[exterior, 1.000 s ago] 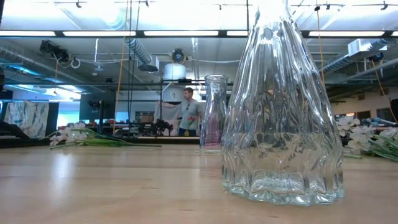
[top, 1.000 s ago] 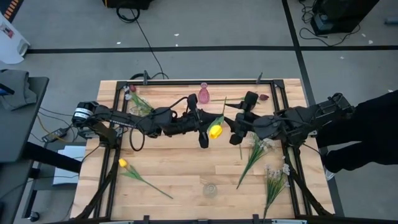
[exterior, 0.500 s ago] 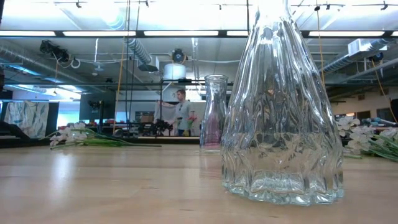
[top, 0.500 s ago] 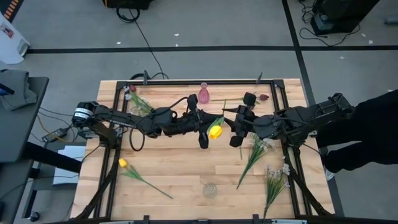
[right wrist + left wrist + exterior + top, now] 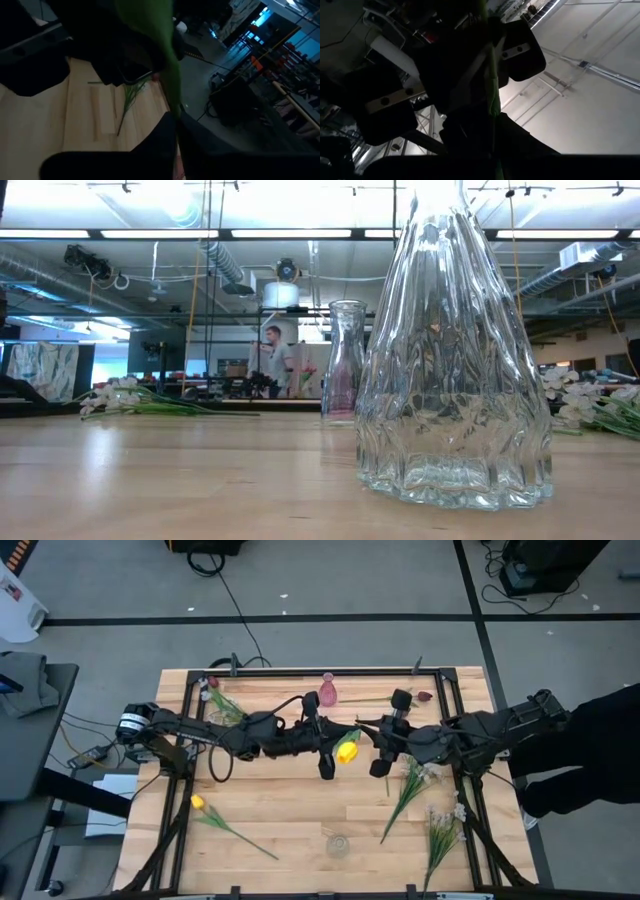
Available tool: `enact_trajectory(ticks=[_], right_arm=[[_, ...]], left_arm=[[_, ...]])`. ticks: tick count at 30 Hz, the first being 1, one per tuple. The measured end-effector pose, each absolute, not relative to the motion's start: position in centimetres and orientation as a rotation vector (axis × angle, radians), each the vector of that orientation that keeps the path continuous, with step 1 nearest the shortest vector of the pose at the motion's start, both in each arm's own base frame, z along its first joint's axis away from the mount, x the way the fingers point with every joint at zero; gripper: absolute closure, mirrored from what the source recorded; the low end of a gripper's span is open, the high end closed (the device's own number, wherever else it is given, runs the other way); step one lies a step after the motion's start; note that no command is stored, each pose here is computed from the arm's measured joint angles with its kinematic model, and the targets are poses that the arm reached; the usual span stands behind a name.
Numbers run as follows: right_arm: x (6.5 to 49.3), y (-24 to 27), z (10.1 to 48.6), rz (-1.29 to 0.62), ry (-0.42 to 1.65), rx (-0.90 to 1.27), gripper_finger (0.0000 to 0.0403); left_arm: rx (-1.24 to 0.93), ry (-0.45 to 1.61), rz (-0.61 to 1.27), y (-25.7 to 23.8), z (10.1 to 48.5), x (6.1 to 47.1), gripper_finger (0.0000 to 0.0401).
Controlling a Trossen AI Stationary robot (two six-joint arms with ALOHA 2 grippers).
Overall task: Sort flowers into vase by color
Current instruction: Put the bottom yellow flower into the pink transparent vase
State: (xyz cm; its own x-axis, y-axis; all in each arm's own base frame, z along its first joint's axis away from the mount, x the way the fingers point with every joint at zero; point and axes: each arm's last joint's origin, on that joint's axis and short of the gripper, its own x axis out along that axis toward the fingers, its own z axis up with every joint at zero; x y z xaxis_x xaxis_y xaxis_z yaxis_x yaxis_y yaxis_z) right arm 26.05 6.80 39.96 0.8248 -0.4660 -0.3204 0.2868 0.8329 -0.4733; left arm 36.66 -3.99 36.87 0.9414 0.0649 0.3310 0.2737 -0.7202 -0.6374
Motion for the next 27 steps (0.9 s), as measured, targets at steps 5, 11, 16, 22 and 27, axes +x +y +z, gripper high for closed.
enact_trajectory(ticks=[5,11,16,22,27], right_arm=[[26.1,6.8,40.0,-0.414,0.436,-0.415,0.0394],[26.0,6.8,40.0,-0.424,0.434,-0.384,0.0394],[25.9,6.6,39.6,-0.424,0.471,-0.402,0.0395],[25.8,5.9,39.2,-0.442,0.521,-0.415,0.0396],[25.0,4.8,39.1,-0.476,0.574,-0.402,0.0396]], left_arm=[[-2.335,-0.248,-0.403,-3.8,37.1,36.6,0.0377],[-2.204,-0.259,-0.413,-2.8,37.3,36.6,0.0344],[-2.050,-0.218,-0.498,-1.5,37.8,36.5,0.0287],[-1.912,-0.108,-0.602,0.3,38.1,36.3,0.0212],[-1.836,0.044,-0.644,1.9,37.8,36.2,0.0179]])
